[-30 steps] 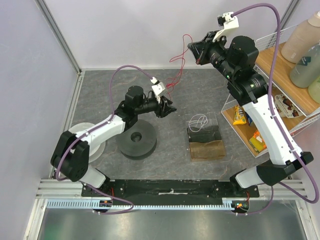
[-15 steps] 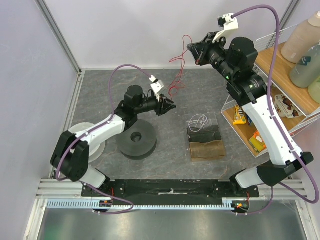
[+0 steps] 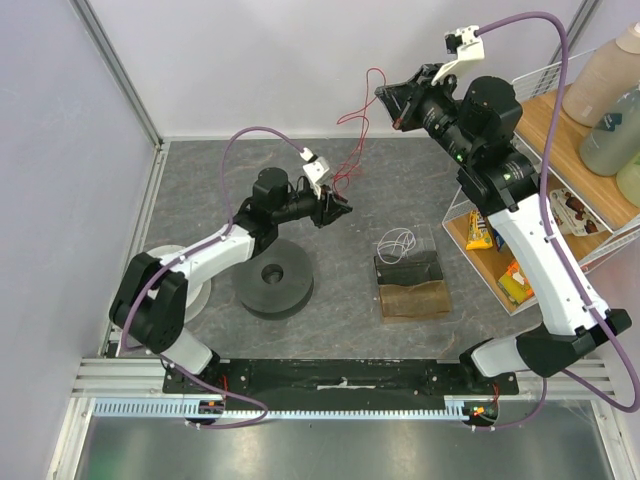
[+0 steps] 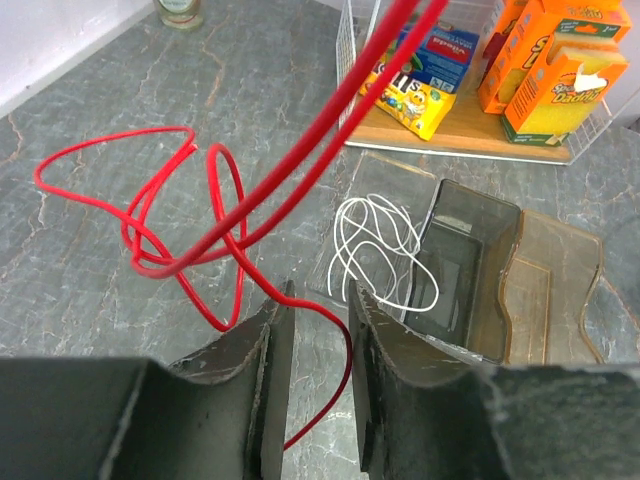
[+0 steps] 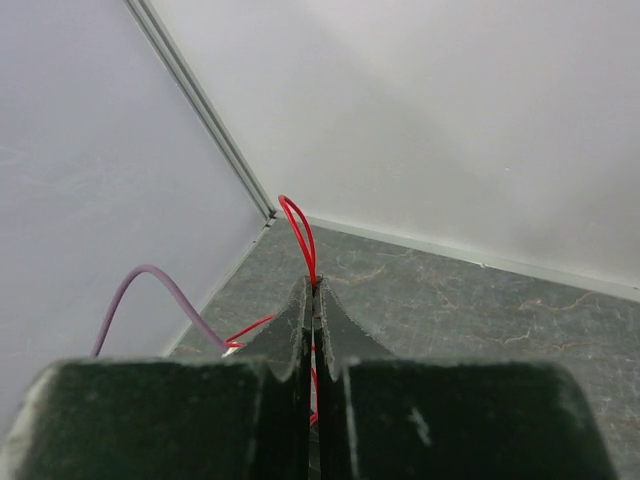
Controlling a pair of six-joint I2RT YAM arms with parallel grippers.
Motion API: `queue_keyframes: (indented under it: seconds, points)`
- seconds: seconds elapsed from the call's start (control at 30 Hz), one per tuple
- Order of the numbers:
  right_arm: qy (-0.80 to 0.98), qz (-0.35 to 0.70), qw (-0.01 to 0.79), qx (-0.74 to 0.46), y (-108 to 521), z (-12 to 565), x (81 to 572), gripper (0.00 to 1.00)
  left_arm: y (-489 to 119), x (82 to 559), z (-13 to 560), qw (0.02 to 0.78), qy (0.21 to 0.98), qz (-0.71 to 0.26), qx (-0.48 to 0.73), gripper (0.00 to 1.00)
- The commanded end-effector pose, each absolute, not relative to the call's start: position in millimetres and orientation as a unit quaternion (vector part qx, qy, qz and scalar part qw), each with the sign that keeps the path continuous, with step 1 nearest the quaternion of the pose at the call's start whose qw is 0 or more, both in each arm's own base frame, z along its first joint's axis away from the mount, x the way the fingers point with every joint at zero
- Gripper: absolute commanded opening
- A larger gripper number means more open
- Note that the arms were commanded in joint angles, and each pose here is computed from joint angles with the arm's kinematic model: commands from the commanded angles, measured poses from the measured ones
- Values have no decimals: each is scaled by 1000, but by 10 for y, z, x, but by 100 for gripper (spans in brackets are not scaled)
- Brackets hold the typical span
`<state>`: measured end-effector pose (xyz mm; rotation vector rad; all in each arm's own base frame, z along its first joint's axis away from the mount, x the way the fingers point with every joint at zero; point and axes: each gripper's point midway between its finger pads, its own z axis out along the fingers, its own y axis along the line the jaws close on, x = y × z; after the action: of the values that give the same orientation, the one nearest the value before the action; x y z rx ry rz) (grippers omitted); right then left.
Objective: Wrap the cables
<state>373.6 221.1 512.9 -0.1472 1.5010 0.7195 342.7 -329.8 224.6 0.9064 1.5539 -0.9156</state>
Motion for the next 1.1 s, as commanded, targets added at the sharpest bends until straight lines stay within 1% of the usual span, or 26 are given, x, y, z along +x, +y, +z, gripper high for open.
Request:
queue_keyframes:
  seconds: [0.0,0.1,0.13,0.23,0.33,0.43,0.47,0.5,0.53,0.57,0.6,0.63,0.67,0.73,0.8,0.87,0.93,1.0,1.07]
  points:
    - [647,336,682,-55,2191,5281,3694,0,-3404,3438,2525,553,611,-404,397,30]
    - [652,320,686,-51,2159,5232,3748,0,-3379,3326,2566,537,614,-419,398,6]
    - [654,305,691,-47,2118,5209,3783,0,-3343,3267,2644,538,612,-424,395,2]
    - [673,239,699,-41,1964,5033,3928,0,-3156,3109,2777,530,627,-426,380,2]
    - [711,165,683,-31,1799,4654,4142,0,-2930,2968,2910,512,642,-431,374,2]
    - [745,102,658,-49,1733,4168,4368,0,-2703,2900,3009,487,666,-428,368,2]
    - [755,92,647,-56,1745,4024,4428,3,-2649,2871,3029,476,672,-428,373,2]
    - [765,90,634,-63,1763,3878,4487,13,-2598,2832,3032,466,676,-428,377,2]
    - [770,98,626,-77,1806,3792,4523,32,-2562,2819,3052,460,682,-427,376,1]
    - [774,115,616,-92,1876,3711,4551,55,-2531,2788,3072,459,679,-420,390,2]
    - [776,129,609,-100,1907,3673,4565,73,-2506,2774,3108,458,680,-419,390,2]
    - [774,155,603,-115,1986,3675,4557,83,-2495,2769,3124,451,685,-420,387,2]
    - [770,179,598,-134,2061,3687,4538,90,-2492,2749,3117,438,691,-423,388,2]
    - [759,208,595,-163,2142,3760,4488,95,-2488,2694,3124,413,695,-431,400,2]
    - [743,227,594,-207,2209,3813,4383,96,-2484,2706,3197,419,686,-424,418,2]
    - [715,264,587,-273,2344,3824,4172,96,-2469,2699,3280,427,673,-423,432,2]
    - [687,297,573,-333,2452,3754,3910,96,-2462,2667,3419,429,656,-442,437,2]
    - [664,342,547,-377,2553,3545,3633,93,-2485,2679,3568,427,650,-457,432,2]
    - [631,378,547,-400,2619,3510,3389,91,-2504,2598,3721,412,635,-494,429,2]
